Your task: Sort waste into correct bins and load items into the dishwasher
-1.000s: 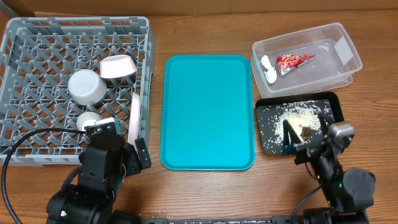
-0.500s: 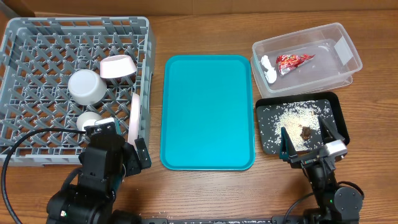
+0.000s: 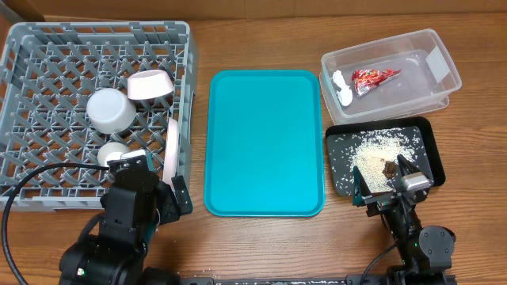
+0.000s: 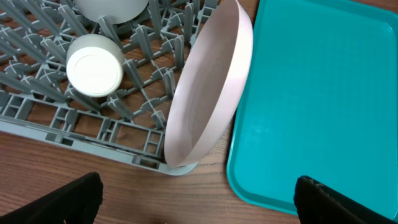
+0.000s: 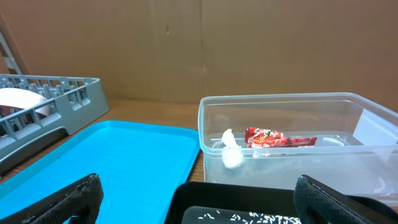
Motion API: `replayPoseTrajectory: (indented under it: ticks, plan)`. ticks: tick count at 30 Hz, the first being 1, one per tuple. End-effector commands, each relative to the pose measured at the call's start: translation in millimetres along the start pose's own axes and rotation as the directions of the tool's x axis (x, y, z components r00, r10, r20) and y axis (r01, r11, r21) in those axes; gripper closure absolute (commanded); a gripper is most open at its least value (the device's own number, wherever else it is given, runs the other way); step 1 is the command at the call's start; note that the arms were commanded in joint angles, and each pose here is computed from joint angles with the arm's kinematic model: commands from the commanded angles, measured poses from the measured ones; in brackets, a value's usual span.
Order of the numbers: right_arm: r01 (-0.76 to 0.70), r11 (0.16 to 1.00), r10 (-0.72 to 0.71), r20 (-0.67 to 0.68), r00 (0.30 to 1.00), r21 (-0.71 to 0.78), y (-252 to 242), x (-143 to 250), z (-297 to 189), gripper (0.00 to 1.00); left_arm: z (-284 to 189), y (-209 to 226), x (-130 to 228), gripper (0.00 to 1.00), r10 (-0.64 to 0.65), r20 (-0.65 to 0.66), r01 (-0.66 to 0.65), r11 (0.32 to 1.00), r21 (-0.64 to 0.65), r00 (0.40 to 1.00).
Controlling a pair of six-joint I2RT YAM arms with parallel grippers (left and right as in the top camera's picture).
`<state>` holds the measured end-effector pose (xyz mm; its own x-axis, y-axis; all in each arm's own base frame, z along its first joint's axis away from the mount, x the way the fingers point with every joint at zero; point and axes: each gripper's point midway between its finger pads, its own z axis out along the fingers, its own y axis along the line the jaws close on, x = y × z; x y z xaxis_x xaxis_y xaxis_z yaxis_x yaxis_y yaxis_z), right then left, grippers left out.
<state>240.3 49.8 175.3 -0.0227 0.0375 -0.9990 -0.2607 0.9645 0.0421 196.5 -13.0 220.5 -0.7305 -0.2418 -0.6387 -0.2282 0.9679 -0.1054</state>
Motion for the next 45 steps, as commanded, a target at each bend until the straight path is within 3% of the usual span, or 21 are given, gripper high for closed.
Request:
replayPoseTrajectory:
  ticks: [1, 31, 34, 39, 45]
  plan:
    - [0.008, 1.000, -0.008, 0.005, 1.000, 0.005, -1.4, 1.5, 0.0, 0.00, 0.5, 0.9, -0.4, 0.00, -0.008, 0.004, 0.008, 1.000, -0.009, 1.000]
    - [0.008, 1.000, -0.008, 0.005, 1.000, 0.005, -1.4, 1.5, 0.0, 0.00, 0.3, 4.6, 6.5, 0.00, -0.016, -0.025, 0.016, 1.000, -0.015, 1.000]
    - [0.008, 1.000, -0.008, 0.005, 1.000, 0.004, -1.3, 1.4, 0.0, 0.00, 3.9, 7.7, -7.1, 0.00, -0.048, 0.032, 0.048, 0.999, 0.005, 0.998]
    - [0.008, 1.000, -0.008, 0.005, 1.000, 0.004, -1.3, 1.5, 0.0, 0.00, 18.0, -27.5, -37.5, 0.00, 0.119, 0.285, -0.185, 0.958, 0.218, 0.951]
    - [0.008, 1.000, -0.008, 0.005, 1.000, 0.004, -1.3, 1.4, 0.0, 0.00, 36.6, -17.3, -33.4, 0.00, -0.005, 0.465, -0.123, 0.962, 0.244, 0.885]
